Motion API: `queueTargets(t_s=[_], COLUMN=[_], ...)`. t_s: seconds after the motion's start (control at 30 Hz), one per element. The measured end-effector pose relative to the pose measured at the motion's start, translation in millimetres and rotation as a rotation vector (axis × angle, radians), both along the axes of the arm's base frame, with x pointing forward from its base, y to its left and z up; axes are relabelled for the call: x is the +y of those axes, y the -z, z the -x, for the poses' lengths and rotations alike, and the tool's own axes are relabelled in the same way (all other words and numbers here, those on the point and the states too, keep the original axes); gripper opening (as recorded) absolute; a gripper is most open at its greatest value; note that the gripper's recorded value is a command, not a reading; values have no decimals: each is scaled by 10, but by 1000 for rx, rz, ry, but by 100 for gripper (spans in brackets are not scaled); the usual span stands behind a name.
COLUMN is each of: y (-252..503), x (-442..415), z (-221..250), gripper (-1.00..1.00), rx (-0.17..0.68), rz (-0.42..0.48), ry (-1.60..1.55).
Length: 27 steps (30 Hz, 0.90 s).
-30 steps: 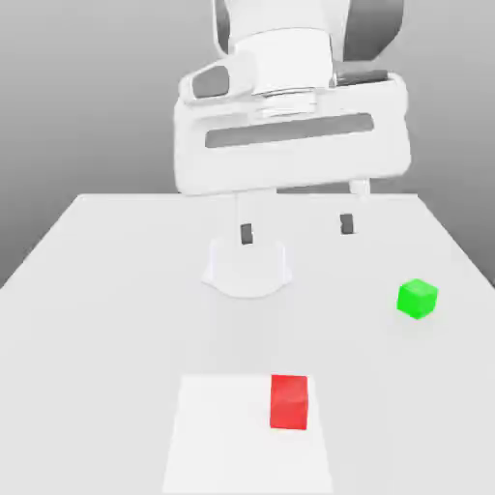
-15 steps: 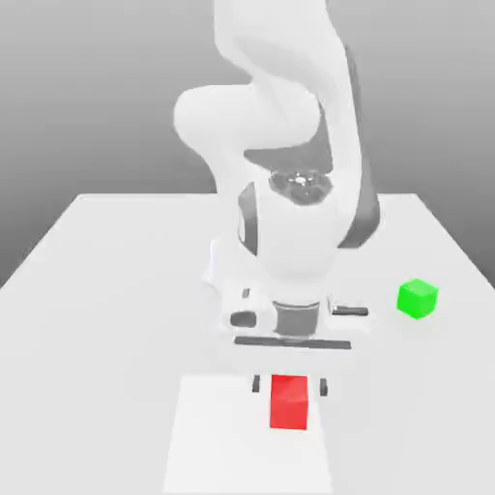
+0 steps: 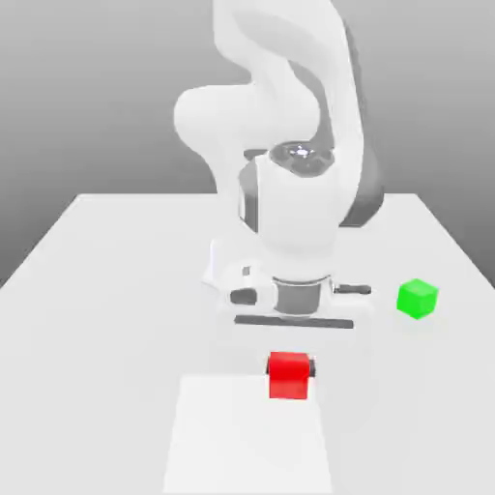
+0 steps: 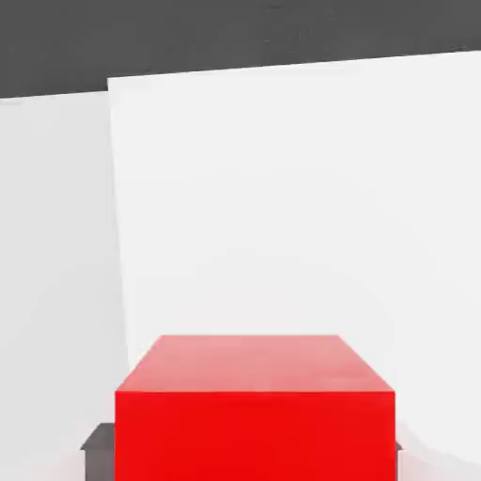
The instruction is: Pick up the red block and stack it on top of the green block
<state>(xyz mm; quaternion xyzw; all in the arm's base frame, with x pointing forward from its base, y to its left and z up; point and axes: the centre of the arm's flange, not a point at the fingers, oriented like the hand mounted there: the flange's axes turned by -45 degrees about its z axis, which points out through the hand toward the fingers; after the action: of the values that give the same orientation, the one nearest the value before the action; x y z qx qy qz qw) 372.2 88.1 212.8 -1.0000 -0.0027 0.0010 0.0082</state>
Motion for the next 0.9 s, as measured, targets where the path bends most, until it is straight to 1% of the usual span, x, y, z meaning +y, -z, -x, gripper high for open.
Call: queueTargets(t_s=[0.1,0.27,0.47,0.7,0.9], y=[-75,-186,-297,-365,-352], x=[470,1024,1609,2081,2279], z=[188,535,1096,1872,2562], gripper=[-100,-100,-100,-100,-100], rx=[3,6,6,2,-7], rz=[-21,-45,-55,-37,3], ry=[-127,-296,-517,-779,-999])
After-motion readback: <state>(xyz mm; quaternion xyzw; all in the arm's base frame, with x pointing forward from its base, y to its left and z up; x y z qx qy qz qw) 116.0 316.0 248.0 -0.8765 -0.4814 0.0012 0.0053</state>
